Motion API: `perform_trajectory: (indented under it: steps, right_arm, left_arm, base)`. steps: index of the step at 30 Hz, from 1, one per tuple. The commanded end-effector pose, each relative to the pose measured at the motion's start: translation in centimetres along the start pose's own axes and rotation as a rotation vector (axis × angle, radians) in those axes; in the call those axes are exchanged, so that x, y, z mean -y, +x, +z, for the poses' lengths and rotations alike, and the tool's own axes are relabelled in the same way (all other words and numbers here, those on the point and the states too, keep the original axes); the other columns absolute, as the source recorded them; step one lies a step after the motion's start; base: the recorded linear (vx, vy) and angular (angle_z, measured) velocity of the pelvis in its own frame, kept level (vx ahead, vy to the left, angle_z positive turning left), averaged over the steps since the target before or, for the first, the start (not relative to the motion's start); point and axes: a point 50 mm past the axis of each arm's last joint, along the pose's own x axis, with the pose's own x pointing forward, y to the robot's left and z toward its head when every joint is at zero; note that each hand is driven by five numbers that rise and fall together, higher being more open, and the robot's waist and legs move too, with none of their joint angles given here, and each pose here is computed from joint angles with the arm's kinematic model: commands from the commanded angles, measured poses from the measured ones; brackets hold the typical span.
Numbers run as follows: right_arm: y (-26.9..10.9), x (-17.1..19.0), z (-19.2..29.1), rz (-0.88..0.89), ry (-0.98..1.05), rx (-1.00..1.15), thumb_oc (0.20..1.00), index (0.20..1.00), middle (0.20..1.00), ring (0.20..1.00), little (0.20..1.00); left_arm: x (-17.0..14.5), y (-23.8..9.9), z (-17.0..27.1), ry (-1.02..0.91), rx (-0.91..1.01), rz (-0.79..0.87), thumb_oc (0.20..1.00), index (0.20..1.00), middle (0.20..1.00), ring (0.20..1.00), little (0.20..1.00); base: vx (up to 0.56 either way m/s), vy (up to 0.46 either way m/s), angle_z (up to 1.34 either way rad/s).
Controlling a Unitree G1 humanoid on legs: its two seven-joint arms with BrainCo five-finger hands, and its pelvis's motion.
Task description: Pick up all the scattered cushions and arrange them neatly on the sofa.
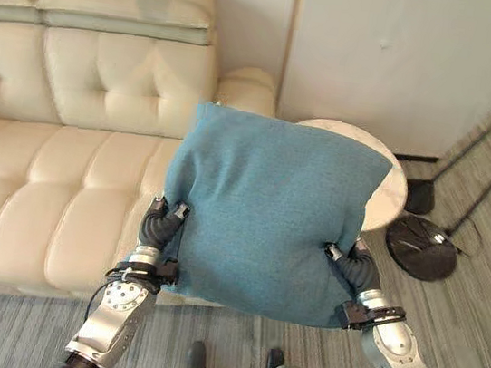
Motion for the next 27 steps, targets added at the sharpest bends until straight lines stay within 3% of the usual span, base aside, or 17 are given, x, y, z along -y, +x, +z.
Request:
perform_trajectory:
  steps: [1, 9, 16, 27]
  right_arm:
    - [1.6, -3.9, 5.9, 0.19, 0.075, 0.355, 0.2, 0.2, 0.2, 0.2, 0.2]
    - [0.9, -2.4, 5.3, 0.147, 0.043, 0.315, 0.2, 0.2, 0.2, 0.2, 0.2]
    - [0.5, -1.9, 5.3, 0.114, 0.042, 0.316, 0.2, 0.2, 0.2, 0.2, 0.2]
    - [1.5, -3.7, 5.2, 0.188, 0.067, 0.305, 0.2, 0.2, 0.2, 0.2, 0.2]
  left_arm:
    - [3.6, 1.0, 4.3, -0.046, 0.247, -0.218, 0.2, 0.2, 0.2, 0.2, 0.2]
    - [4.9, 0.8, 4.0, -0.092, 0.234, -0.287, 0.2, 0.2, 0.2, 0.2, 0.2]
    - [5.7, 1.1, 4.1, -0.09, 0.225, -0.33, 0.2, 0.2, 0.2, 0.2, 0.2]
    - [4.4, 1.0, 4.1, -0.026, 0.217, -0.321, 0.2, 0.2, 0.2, 0.2, 0.2]
  base:
    - [-0.31, -0.261, 1.02]
    - [-0.29, -0.054, 0.94]
    - [0.04, 0.112, 0.9]
    - [0.04, 0.194, 0.17]
